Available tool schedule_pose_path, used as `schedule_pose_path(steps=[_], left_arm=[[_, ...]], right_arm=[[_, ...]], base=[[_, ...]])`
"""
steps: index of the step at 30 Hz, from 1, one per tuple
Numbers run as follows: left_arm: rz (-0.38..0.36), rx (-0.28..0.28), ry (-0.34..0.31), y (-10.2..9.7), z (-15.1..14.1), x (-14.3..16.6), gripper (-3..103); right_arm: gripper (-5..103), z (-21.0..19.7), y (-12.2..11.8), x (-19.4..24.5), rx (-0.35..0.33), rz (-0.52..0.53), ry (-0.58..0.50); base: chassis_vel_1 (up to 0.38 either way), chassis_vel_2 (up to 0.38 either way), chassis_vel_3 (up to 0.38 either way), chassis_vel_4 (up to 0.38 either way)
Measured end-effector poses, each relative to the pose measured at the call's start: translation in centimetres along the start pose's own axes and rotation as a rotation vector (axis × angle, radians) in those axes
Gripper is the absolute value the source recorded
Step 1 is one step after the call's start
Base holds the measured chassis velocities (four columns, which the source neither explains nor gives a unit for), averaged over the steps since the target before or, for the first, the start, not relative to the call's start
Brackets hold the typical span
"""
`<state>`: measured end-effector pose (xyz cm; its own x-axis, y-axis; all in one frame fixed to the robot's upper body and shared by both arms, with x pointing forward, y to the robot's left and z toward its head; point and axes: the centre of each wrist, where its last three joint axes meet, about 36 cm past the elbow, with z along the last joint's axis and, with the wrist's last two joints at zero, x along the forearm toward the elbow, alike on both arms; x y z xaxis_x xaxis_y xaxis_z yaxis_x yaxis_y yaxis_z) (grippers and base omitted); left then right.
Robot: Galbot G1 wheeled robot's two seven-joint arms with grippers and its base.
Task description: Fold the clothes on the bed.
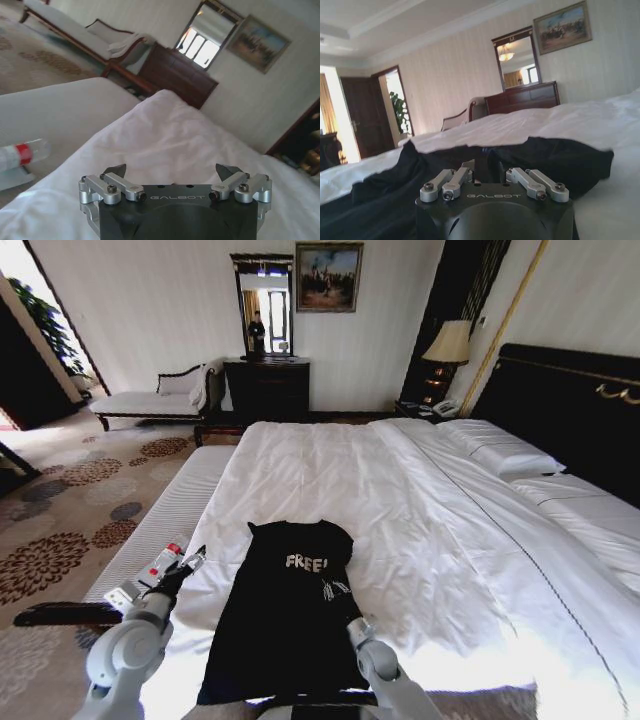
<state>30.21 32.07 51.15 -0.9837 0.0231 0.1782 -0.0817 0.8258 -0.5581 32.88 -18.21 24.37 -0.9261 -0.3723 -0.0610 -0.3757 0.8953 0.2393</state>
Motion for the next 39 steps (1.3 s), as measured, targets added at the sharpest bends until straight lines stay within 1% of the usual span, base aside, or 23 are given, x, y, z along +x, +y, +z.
schedule_pose_path(steps=[1,2,4,6,7,8,9,11,12,13,14,16,17,18,19,20,23,24,27,28,30,32,39], left_arm=[[0.089,0.021,-0.036,-1.2,-1.0,0.7,100],[0.089,0.021,-0.036,-1.2,-1.0,0.7,100],[0.27,0.035,-0.105,-3.6,-3.0,2.1,100],[0.393,0.019,-0.141,-5.4,-4.2,3.2,100],[0.431,0.012,-0.148,-5.9,-4.4,3.4,100],[0.431,0.012,-0.148,-5.9,-4.4,3.4,100],[0.454,0.012,-0.147,-6.2,-4.5,3.5,100],[0.481,0.025,-0.14,-6.4,-4.5,3.5,100],[0.485,0.03,-0.136,-6.4,-4.5,3.5,100],[0.485,0.03,-0.136,-6.4,-4.5,3.5,100],[0.487,0.034,-0.135,-6.4,-4.5,3.5,100],[0.489,0.04,-0.136,-6.5,-4.5,3.5,100],[0.487,0.043,-0.137,-6.5,-4.5,3.4,100],[0.487,0.043,-0.137,-6.5,-4.5,3.4,100],[0.484,0.044,-0.138,-6.5,-4.5,3.4,100],[0.482,0.046,-0.14,-6.5,-4.5,3.4,100],[0.474,0.052,-0.138,-6.6,-4.4,3.2,100],[0.474,0.052,-0.138,-6.6,-4.4,3.2,100],[0.45,0.022,-0.132,-6.8,-4.5,3.1,100],[0.45,0.022,-0.132,-6.8,-4.5,3.1,100],[0.435,0.001,-0.134,-6.8,-4.6,2.8,100],[0.426,-0.001,-0.134,-6.7,-4.6,2.6,100],[0.418,0.006,-0.129,-6.7,-4.4,2.6,100]], right_arm=[[30,-0.7,0.0,0.0,-0.035,0.014,-0.031],[30,-0.7,0.0,0.0,-0.035,0.014,-0.031],[41,-2.1,0.0,-0.3,-0.117,0.051,-0.11],[52,-2.7,-0.2,-0.6,-0.182,0.083,-0.163],[52,-3.1,-0.3,-0.9,-0.228,0.108,-0.185],[52,-3.1,-0.3,-0.9,-0.228,0.108,-0.185],[57,-3.4,-0.5,-1.1,-0.271,0.135,-0.2],[68,-4.2,-0.8,-1.9,-0.393,0.227,-0.212],[74,-4.5,-1.0,-2.3,-0.438,0.264,-0.213],[74,-4.5,-1.0,-2.3,-0.438,0.264,-0.213],[74,-4.9,-1.2,-2.6,-0.485,0.302,-0.214],[85,-5.4,-1.6,-3.2,-0.545,0.351,-0.208],[90,-5.6,-1.7,-3.5,-0.567,0.369,-0.202],[90,-5.6,-1.7,-3.5,-0.567,0.369,-0.202],[95,-5.7,-1.9,-3.7,-0.587,0.39,-0.191],[95,-5.7,-2.0,-3.9,-0.604,0.411,-0.178],[100,-5.9,-2.1,-4.4,-0.664,0.501,-0.095],[100,-5.9,-2.1,-4.4,-0.664,0.501,-0.095],[100,-7.3,-1.4,-4.6,-0.779,0.551,0.054],[100,-7.3,-1.4,-4.6,-0.779,0.551,0.054],[100,-8.0,-1.0,-4.6,-0.823,0.55,0.154],[100,-7.9,-0.8,-4.9,-0.825,0.56,0.206],[100,-7.2,-1.9,-5.7,-0.83,0.574,0.222]], base=[[0.0,0.0,0.0,0.0],[0.0,0.0,0.0,0.0],[0.0,0.0,0.0,0.0],[0.0,0.0,0.0,0.0],[0.0,0.0,0.0,0.0],[0.0,0.0,0.0,0.0],[0.0,0.0,0.0,0.0],[0.0,0.0,0.0,0.0],[0.0,0.0,0.0,0.0],[0.0,0.0,0.0,0.0],[0.0,0.0,0.0,0.0],[0.0,0.0,0.0,0.0],[0.0,0.0,0.0,0.0],[0.0,0.0,0.0,0.0],[0.0,0.0,0.0,0.0],[0.0,0.0,0.0,0.0],[0.0,0.0,0.0,0.0],[0.0,0.0,0.0,0.0],[0.0,0.0,0.0,0.0],[0.0,0.0,0.0,0.0],[0.0,0.0,0.0,0.0],[0.0,0.0,0.0,0.0],[0.0,0.0,0.0,0.0]])
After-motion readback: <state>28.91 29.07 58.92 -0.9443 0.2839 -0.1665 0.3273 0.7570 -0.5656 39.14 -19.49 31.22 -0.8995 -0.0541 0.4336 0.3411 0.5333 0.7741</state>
